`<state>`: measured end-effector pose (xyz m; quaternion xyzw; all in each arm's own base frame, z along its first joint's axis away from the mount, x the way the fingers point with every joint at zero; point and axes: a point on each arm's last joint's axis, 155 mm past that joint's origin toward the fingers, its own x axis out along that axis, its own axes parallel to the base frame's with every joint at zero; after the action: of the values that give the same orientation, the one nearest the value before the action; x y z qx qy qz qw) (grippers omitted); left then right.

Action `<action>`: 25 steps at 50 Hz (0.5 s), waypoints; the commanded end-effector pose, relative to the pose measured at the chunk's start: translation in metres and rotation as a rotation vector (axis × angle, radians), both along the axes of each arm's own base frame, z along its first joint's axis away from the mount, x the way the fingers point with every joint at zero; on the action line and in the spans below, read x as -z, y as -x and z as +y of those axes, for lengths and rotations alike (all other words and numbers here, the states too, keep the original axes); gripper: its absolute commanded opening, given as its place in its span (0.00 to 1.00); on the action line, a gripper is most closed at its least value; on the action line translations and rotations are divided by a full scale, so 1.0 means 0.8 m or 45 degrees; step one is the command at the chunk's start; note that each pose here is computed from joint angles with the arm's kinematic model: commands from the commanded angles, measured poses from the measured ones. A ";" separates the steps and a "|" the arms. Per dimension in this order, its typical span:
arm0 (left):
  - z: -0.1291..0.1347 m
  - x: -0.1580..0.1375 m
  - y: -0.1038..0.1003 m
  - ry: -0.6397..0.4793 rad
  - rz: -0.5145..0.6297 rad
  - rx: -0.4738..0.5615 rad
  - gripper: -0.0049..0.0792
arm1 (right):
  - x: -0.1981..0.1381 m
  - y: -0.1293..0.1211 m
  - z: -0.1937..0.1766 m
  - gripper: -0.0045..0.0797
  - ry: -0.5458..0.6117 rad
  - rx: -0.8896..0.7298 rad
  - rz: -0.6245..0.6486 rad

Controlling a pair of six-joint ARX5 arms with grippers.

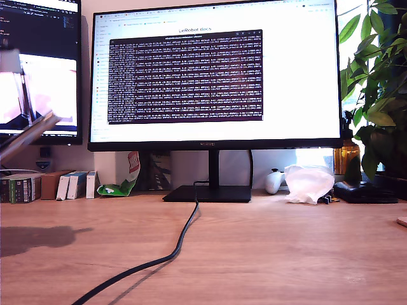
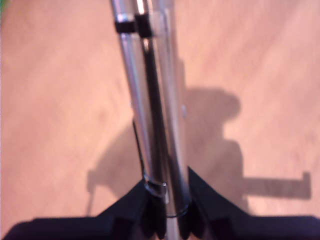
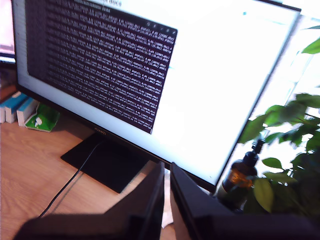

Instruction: Pick the metallic laser pointer with your right arm, pass it to your left arm, then place it down to the left side of the table

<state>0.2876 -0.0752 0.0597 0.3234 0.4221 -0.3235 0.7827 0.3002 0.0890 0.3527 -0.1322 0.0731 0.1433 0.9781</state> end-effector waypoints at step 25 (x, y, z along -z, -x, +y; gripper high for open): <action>0.029 0.043 0.027 -0.226 0.520 0.022 0.03 | 0.007 0.054 0.002 0.04 -0.049 -0.102 -0.046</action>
<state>0.2675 -0.0536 0.0269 0.3236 0.5828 -0.3442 0.6612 0.2588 0.0903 0.3505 -0.1228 0.0443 0.1781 0.9753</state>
